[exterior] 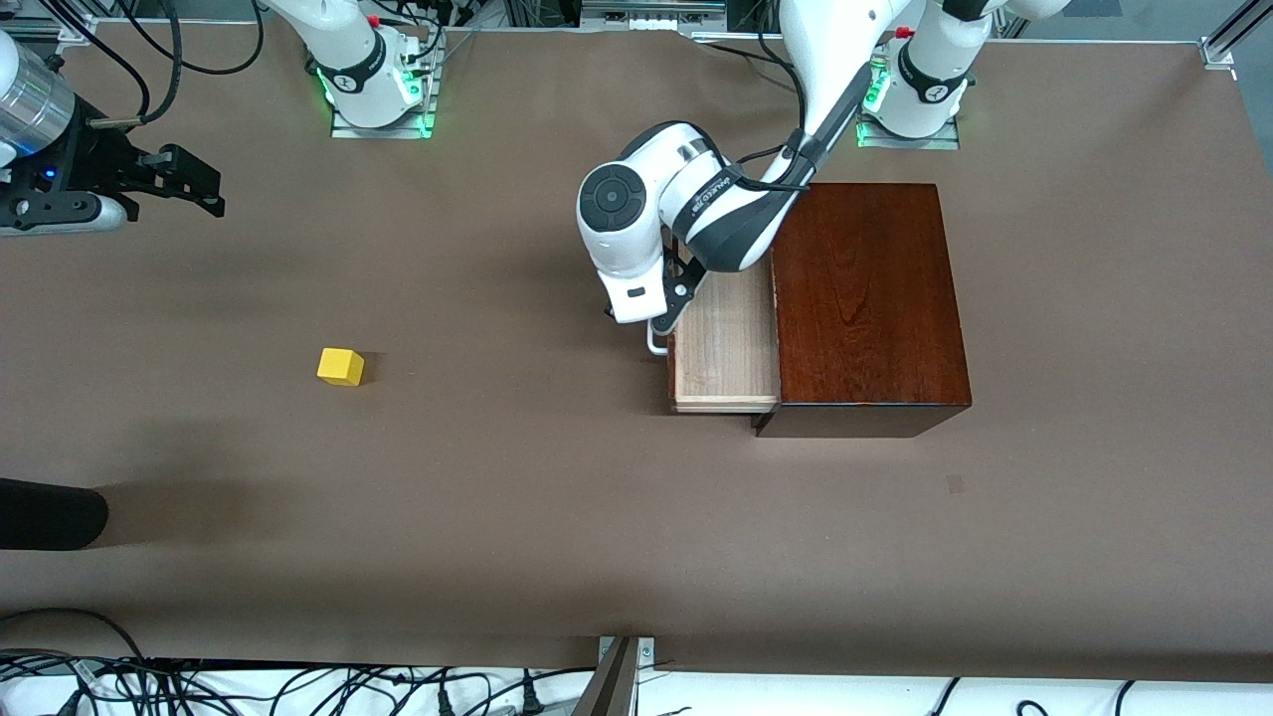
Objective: Open drawer, take yellow block, close drawer
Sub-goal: 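Push the drawer shut into the box with the left gripper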
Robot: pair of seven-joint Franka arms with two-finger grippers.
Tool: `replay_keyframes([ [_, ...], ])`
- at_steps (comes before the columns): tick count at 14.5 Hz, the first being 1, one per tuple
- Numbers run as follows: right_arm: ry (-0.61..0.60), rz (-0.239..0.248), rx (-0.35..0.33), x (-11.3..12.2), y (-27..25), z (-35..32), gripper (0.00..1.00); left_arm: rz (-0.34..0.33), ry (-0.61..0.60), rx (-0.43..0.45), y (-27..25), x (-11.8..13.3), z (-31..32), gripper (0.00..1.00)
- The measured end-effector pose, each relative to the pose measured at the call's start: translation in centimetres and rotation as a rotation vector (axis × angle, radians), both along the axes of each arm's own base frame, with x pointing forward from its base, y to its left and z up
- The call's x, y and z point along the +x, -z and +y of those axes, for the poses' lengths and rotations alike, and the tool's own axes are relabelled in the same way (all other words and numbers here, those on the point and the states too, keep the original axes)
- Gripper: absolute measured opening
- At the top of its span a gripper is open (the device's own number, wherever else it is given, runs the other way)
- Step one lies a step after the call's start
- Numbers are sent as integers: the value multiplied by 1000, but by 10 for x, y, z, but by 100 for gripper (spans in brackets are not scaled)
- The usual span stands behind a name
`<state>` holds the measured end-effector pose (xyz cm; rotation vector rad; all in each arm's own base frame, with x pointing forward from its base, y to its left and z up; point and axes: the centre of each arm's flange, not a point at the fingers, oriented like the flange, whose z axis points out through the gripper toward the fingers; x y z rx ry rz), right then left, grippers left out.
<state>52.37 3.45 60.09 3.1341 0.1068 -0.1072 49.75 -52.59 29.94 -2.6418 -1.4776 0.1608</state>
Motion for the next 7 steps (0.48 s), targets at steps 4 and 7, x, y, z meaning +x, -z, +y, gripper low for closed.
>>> replay_keyframes([
  [4, 0, -3, 0, 0, -1, 0, 100, -3, 2, 10, -1, 1, 1, 1],
  [7, 0, -21, 1, 4, -1, 0, 100, -18, 16, 47, -1, 4, 6, 1],
])
